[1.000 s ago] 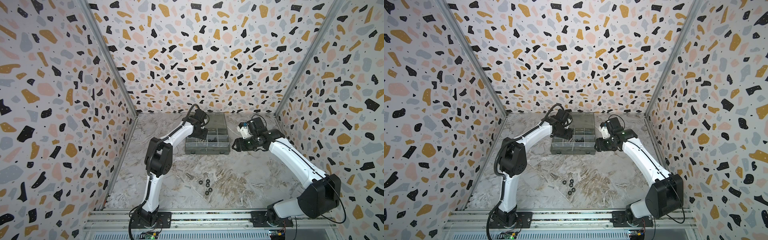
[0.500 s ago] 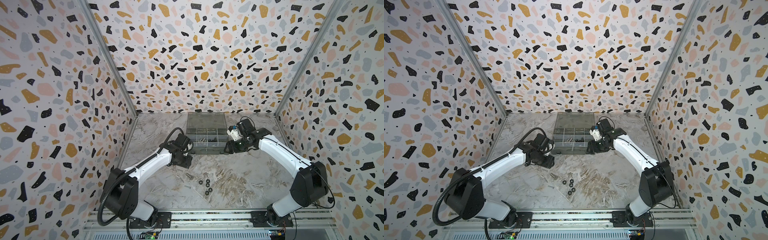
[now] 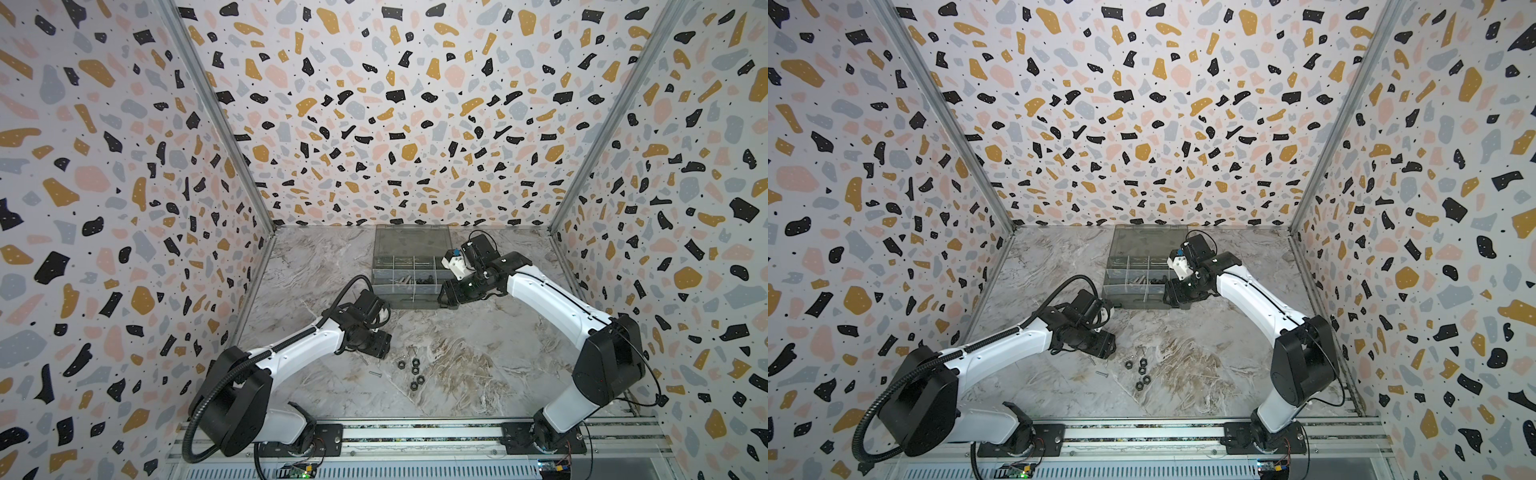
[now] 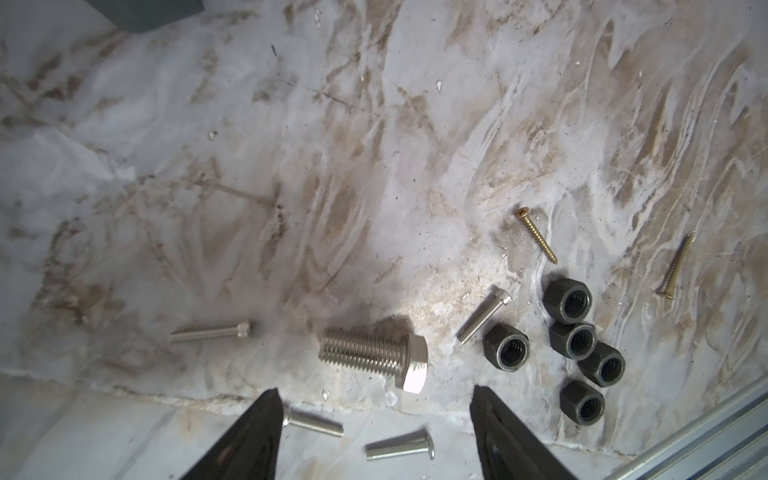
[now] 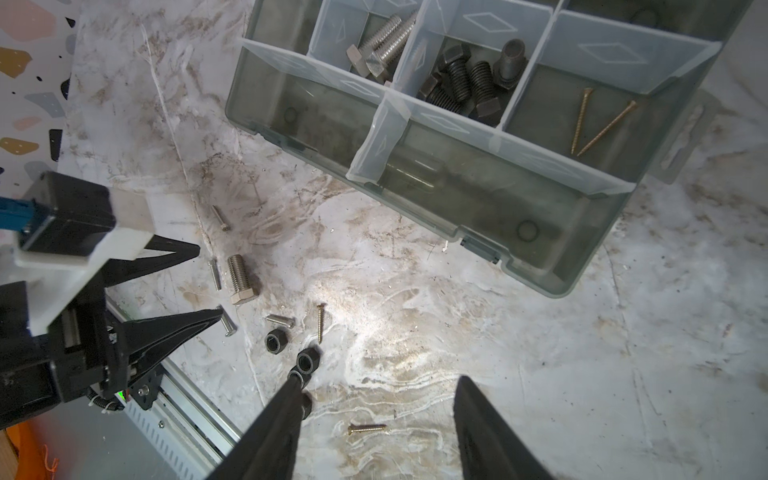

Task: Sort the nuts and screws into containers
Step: 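Lower the left gripper to the pile and grasp the large silver hex bolt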

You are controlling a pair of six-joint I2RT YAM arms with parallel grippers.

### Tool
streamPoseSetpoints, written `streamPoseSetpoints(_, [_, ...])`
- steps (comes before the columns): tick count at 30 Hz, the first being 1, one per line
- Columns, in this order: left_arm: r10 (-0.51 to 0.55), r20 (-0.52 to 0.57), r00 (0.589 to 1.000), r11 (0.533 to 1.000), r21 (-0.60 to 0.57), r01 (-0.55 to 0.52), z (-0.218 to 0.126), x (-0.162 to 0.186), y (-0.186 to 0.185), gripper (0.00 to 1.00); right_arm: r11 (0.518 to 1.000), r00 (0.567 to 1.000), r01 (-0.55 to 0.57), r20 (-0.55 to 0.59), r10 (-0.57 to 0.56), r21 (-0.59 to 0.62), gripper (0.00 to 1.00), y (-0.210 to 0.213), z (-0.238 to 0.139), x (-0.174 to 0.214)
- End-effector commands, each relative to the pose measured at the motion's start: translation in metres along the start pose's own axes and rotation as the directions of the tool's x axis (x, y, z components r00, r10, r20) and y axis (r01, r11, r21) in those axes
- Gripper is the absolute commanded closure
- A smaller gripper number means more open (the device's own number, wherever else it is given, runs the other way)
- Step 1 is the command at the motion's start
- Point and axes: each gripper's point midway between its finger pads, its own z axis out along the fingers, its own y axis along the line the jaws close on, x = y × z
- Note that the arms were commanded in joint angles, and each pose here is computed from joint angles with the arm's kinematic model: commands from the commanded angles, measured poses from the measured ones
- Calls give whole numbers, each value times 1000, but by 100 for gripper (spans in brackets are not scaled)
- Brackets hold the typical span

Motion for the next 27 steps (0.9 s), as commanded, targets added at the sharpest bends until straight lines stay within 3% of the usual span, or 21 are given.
streamPoseSetpoints(1, [3,-6,1000,1000,10,-3,11,1,-1,27,1000,999,21,37,-22,17,39,4,-21,-2])
streamPoseSetpoints(27, [0,-72,997,1000,-17,-1,38,17,6,28,999,999,5,36,-7,53,39,-7,-27,15])
